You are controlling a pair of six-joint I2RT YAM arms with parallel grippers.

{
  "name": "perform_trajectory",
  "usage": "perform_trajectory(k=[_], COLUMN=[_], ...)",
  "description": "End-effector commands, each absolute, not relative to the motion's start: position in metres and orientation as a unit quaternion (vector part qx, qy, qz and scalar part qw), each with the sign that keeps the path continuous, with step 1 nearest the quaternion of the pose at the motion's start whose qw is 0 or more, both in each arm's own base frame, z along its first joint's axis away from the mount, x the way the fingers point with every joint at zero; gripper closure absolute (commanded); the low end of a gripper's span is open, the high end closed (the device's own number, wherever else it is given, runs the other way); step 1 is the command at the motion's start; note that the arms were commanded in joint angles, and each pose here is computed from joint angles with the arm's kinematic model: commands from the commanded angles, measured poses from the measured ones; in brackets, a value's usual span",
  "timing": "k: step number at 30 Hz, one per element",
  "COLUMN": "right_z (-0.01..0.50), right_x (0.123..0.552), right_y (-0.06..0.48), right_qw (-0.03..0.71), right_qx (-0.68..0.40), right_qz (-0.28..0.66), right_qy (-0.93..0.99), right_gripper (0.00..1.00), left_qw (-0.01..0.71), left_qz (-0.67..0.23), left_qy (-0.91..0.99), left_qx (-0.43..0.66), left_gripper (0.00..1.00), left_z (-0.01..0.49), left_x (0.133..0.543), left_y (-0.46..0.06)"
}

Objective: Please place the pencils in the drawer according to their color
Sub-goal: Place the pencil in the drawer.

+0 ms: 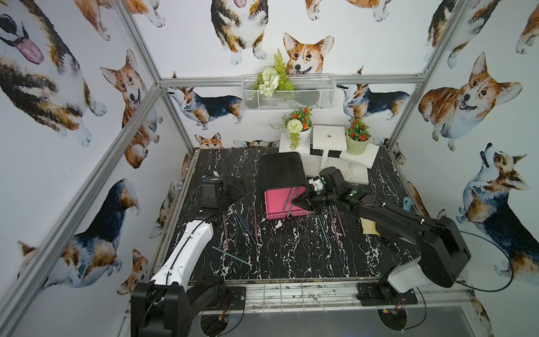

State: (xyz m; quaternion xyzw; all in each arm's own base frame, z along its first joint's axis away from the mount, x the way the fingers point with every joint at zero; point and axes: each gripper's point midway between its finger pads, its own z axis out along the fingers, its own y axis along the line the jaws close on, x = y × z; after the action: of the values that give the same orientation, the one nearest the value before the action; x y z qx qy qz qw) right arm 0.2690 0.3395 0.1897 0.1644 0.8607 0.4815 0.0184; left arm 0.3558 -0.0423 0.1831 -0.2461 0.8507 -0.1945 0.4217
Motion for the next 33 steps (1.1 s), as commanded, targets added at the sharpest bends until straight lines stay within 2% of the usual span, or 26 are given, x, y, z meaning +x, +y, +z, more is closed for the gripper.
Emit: perform_trajectory(k=[1,11,17,22,25,33], right_z=[0.192,0.19,0.191,0.195,0.197,0.221], right_x=[0.28,0.299,0.305,0.306,0.305,0.286], right_y=[0.344,0.354,0.358,0.363,0.364,0.356], right_qw=[0.033,0.043,0.048,0.052,0.054,0.08], right_qx=[0.166,0.174,0.173,0.165,0.16,0.112], right_qz=[0.484,0.481,0.479,0.485,0.485,0.463], right_qy=[0.858,0.858,0.859,0.858,0.858,0.876], right_gripper=[1.0,1.0,0.84,0.77,0.74,0.75], left_qw=[0.427,0.429,0.432,0.43,0.43,0.433], left_qz=[-0.194,-0.194,-0.19,-0.189,-0.19,-0.186], left_qy=[0.85,0.85,0.85,0.851,0.85,0.85], left_qx=[-0.241,-0.238,-0.236,-0.236,-0.236,-0.236], left_gripper=[0.0,0.0,0.0,0.0,0.0,0.0], left_z=[0.186,0.188,0.191,0.19,0.19,0.192], left_x=[0.357,0.357,0.356,0.357,0.357,0.355], left_y=[-0.042,-0.042,-0.041,-0.041,-0.041,-0.039])
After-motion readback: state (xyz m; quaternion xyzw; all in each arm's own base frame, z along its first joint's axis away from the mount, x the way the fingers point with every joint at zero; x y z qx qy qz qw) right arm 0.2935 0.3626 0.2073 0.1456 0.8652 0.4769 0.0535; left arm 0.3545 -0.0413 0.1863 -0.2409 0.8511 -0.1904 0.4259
